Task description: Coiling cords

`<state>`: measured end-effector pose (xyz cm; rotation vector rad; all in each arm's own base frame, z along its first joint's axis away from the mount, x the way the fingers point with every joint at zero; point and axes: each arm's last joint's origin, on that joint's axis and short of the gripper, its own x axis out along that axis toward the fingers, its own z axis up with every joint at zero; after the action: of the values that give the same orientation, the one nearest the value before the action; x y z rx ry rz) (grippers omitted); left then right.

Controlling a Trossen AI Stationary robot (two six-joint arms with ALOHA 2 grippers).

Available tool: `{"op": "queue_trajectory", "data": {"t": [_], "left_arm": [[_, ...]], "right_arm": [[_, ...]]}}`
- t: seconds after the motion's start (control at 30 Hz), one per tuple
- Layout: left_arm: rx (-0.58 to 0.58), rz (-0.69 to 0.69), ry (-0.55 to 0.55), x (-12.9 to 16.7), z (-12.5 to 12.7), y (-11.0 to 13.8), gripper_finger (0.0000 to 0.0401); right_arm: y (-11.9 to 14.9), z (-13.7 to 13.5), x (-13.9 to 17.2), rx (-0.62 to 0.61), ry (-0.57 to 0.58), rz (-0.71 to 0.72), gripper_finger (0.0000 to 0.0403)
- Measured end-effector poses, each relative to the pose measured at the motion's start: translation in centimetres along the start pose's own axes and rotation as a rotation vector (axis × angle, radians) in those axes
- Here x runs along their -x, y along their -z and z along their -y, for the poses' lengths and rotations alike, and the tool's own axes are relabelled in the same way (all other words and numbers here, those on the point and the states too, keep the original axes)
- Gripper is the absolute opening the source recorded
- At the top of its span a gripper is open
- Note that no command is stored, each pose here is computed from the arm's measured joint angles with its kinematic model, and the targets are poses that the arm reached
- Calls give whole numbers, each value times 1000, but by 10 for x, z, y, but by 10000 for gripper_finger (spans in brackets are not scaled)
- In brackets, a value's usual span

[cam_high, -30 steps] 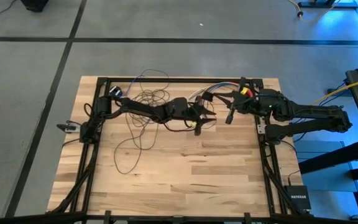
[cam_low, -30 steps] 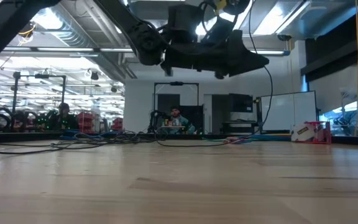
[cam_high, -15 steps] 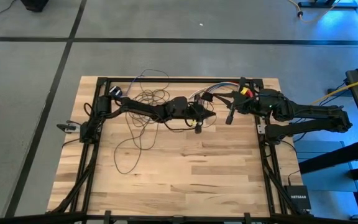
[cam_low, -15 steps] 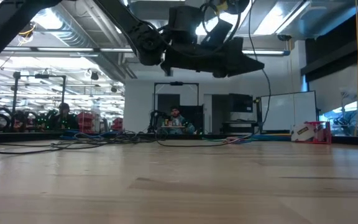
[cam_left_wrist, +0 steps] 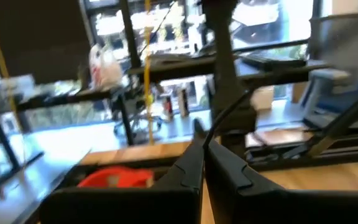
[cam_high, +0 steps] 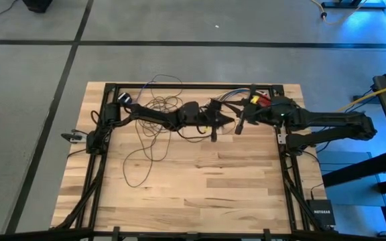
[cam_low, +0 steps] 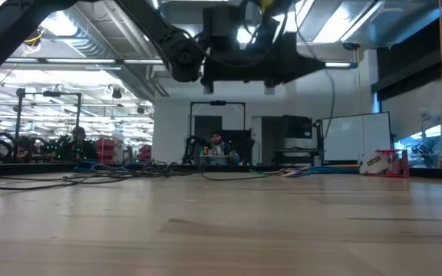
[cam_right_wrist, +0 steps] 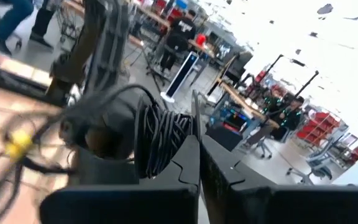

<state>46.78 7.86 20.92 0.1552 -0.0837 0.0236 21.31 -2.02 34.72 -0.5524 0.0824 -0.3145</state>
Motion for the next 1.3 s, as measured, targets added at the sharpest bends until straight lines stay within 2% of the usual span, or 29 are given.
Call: {"op": "queue_trajectory", "data": {"t": [0.1, 0.17, 0.4, 0.53, 0.63, 0.97, 1.13, 1.23, 1.3], "left_arm": [[-29, 9, 3, -3, 6, -5, 2], [-55, 2, -48, -3, 5, -5, 1], [-28, -10, -172, 0, -16, -3, 2], [6, -9, -195, 2, -25, -2, 2], [-29, -52, -214, 3, -31, 1, 1], [-113, -311, -221, 8, -38, 24, 1], [-180, -439, -245, 16, -39, 20, 1], [-229, -491, -306, 20, -43, 13, 1], [-221, -497, -318, 22, -46, 12, 2]], "right_arm": [[2, -4, -8, 0, -2, 1, 5], [2, -6, -10, 1, -23, 12, 5], [-4, -5, -11, -59, -55, 104, 5], [-7, -4, -11, -92, -78, 147, 5], [-7, -4, -11, -98, -76, 150, 5], [0, 3, 7, -56, -5, -2, 5], [7, 4, 22, -38, -16, -123, 5], [8, 4, 27, -79, -39, -142, 5], [8, 4, 28, -88, -39, -139, 5]]}}
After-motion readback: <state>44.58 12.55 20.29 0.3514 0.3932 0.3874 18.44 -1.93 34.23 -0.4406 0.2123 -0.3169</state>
